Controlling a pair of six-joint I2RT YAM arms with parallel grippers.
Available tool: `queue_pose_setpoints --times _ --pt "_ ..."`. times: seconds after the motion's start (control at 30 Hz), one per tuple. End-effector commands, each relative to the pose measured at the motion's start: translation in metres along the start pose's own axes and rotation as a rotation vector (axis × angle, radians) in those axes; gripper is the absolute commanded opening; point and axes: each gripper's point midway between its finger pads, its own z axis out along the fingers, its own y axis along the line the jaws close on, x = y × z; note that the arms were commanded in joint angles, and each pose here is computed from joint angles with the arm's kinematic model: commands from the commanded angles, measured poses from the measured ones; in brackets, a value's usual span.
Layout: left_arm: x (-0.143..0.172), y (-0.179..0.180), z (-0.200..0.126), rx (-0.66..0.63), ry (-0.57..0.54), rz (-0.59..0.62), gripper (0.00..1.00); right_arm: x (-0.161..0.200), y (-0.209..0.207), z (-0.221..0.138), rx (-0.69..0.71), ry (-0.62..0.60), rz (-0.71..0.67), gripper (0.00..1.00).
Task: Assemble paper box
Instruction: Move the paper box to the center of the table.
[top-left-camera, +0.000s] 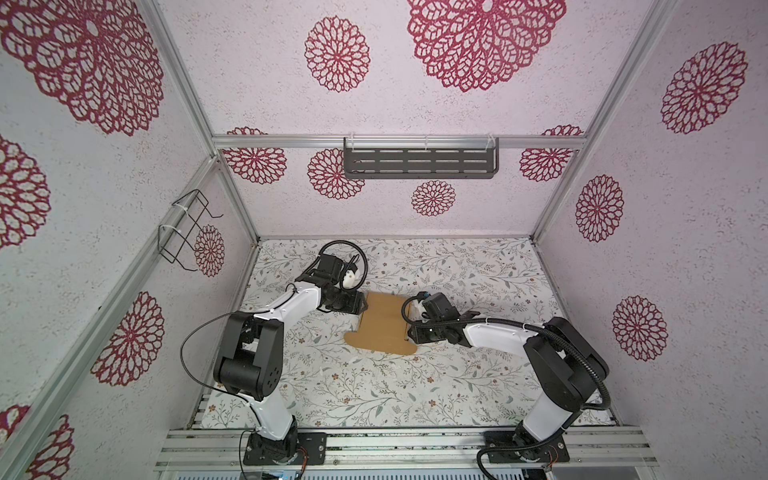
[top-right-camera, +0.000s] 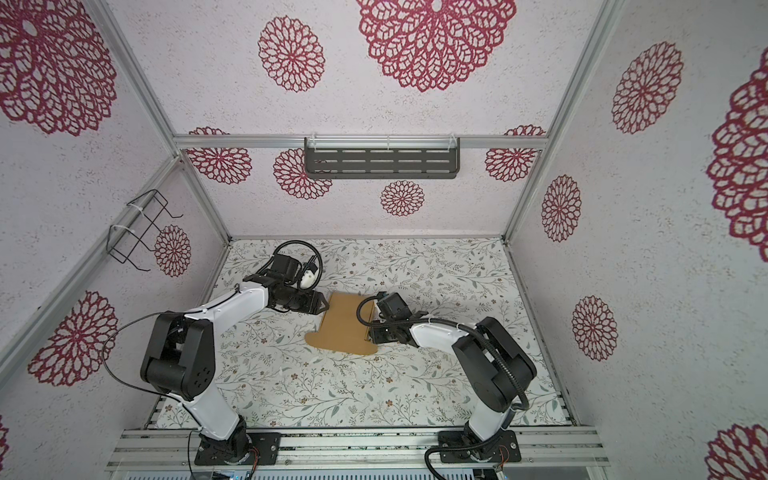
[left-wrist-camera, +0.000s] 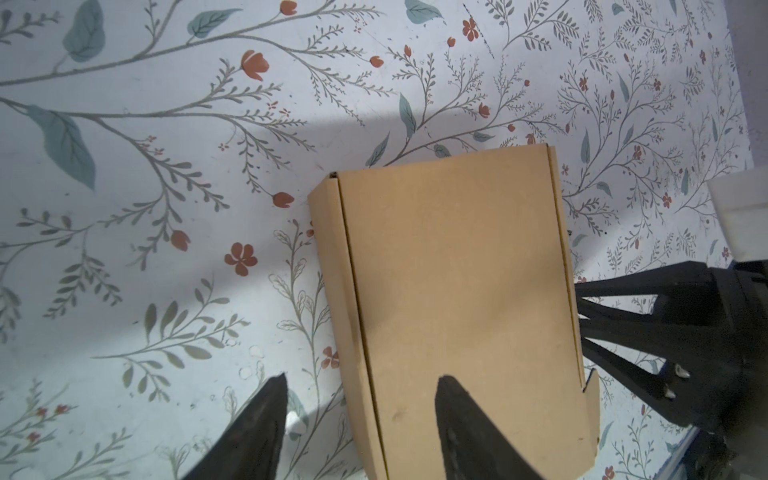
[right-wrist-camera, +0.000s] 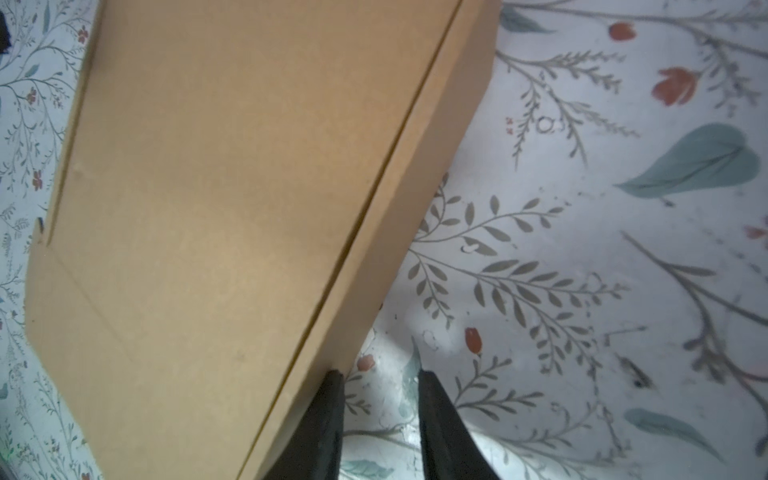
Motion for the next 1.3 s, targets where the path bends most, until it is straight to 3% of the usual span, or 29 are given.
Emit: queue_pose_setpoints --times 0.0,0.23,0.4,0.67,0.97,1.07,1.13,1.27 --pt "0.006 -0.003 0.001 0.030 0.004 -0.011 0.57 -0.013 0.020 -0.010 -0.067 -0.056 -0.014 0.33" --pt "0.006 0.010 0.002 -0.003 0.007 -0.040 0.50 -0.009 0.020 -0.009 -0.068 -0.049 -0.024 0.33" --pt "0.010 0.008 0.008 0.027 0.021 -0.047 0.46 -0.008 0.006 -0.016 0.006 -0.052 -0.069 0.33" --pt "0.011 0.006 0.014 0.055 0.034 -0.056 0.39 -0.030 -0.010 -0.056 0.091 -0.194 -0.189 0.37" --pt "0.013 0.015 0.014 0.037 0.030 -0.080 0.33 -0.063 -0.020 -0.102 0.234 -0.403 -0.631 0.46" --pt "0.014 0.018 0.017 0.038 0.029 -0.088 0.32 -0.064 -0.016 -0.104 0.274 -0.444 -0.882 0.50" --pt "0.014 0.018 0.017 0.039 0.033 -0.089 0.31 -0.068 -0.014 -0.103 0.308 -0.466 -1.025 0.59" --pt "0.013 0.013 0.018 0.069 0.032 -0.090 0.30 -0.068 -0.019 -0.086 0.352 -0.421 -1.240 0.68"
